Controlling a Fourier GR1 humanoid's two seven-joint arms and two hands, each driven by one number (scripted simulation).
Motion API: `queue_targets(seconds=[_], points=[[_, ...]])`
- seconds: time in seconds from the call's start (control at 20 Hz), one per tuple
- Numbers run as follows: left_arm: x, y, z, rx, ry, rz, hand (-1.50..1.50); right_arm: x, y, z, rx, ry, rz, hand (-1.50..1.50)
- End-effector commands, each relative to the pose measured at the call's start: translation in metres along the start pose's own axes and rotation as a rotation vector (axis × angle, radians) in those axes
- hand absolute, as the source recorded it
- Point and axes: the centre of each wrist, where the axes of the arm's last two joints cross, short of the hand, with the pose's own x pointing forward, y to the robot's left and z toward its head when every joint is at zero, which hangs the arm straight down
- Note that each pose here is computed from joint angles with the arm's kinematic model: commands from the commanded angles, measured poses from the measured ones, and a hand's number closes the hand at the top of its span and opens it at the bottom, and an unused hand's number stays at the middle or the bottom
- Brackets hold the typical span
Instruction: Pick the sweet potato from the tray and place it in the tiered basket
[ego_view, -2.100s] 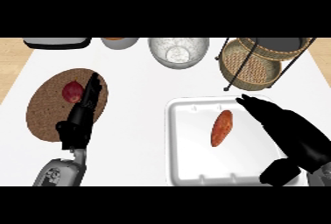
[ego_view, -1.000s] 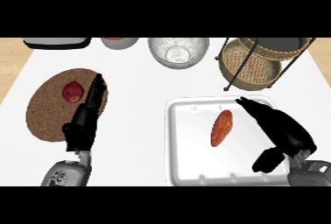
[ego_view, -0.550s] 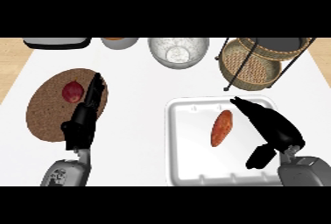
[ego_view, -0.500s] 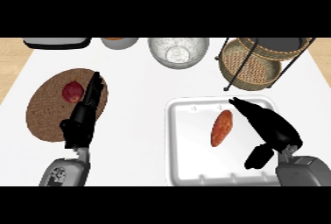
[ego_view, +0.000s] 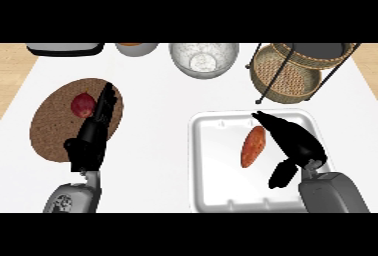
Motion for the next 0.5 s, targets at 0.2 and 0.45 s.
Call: queue_targets(seconds=[0.2, 0.45], points=[[-0.007, -0.002, 0.006, -0.004, 0.009, -0.004, 0.00, 0.004, 0.014, -0.009, 0.003, 0.005, -0.026, -1.50], [-0.007, -0.003, 0.010, -0.006, 0.005, 0.008, 0.00, -0.012, 0.032, -0.028, 0.024, -0.010, -0.002, -1.50]])
